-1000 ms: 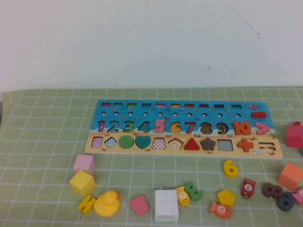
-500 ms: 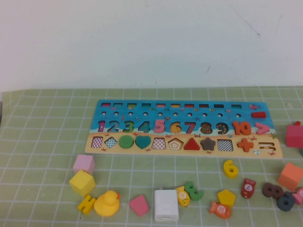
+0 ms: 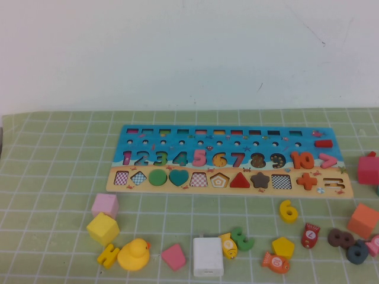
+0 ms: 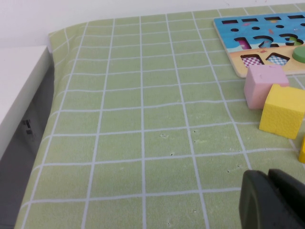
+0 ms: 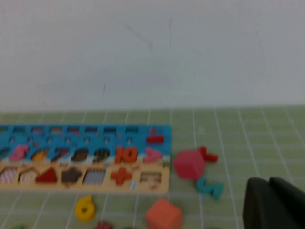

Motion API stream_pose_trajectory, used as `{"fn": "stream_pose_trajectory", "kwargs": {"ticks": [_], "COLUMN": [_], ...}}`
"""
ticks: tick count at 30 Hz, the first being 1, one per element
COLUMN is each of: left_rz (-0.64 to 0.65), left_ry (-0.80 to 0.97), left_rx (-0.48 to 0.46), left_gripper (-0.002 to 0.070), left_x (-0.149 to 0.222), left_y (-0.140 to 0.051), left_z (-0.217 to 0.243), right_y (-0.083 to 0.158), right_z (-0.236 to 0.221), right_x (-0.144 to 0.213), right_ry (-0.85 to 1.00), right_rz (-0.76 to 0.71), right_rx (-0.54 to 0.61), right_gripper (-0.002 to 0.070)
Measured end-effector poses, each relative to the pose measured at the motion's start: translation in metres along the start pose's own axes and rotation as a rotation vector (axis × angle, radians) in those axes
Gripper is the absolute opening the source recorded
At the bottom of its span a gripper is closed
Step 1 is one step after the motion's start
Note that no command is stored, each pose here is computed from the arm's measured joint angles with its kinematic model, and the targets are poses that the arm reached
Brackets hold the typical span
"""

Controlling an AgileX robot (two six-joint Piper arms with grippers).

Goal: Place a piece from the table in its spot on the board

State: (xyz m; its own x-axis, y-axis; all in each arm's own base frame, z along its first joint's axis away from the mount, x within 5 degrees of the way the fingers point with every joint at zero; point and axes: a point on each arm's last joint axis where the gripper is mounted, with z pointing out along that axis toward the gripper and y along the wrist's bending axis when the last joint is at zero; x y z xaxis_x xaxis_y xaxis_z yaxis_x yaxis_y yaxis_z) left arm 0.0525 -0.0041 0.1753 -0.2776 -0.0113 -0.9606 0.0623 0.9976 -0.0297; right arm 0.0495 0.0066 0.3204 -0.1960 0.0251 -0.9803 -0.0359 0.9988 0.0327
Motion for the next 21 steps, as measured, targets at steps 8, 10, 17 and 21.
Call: {"fn": "stream_pose_trajectory", "kwargs": {"ticks": [8,10,17,21], "left_rz": [0.000,0.000,0.000,0.000], "left_ry": [0.000,0.000,0.000,0.000], "left_rx": [0.000,0.000,0.000,0.000], "left_gripper": [-0.0002,-0.0002,-0.0002,-0.0002], "left_x": [0.000,0.000,0.000,0.000], "left_y": [0.000,0.000,0.000,0.000], "left_z": [0.000,0.000,0.000,0.000], "right_y": [-0.001,0.000,0.005,0.011], "right_z": [0.055,0.074,0.151,0.187], "right_x": [-0.033,-0.033,-0.009,0.005], "right_ry": [0.487,0.511,0.706,0.819], "right_rz": [0.014,0.056,0.206,0.184], "right_rx": [-0.062,-0.085,-0.210,-0.257], "right_gripper": [-0.0002,-0.0002,-0.0002,-0.0001]}}
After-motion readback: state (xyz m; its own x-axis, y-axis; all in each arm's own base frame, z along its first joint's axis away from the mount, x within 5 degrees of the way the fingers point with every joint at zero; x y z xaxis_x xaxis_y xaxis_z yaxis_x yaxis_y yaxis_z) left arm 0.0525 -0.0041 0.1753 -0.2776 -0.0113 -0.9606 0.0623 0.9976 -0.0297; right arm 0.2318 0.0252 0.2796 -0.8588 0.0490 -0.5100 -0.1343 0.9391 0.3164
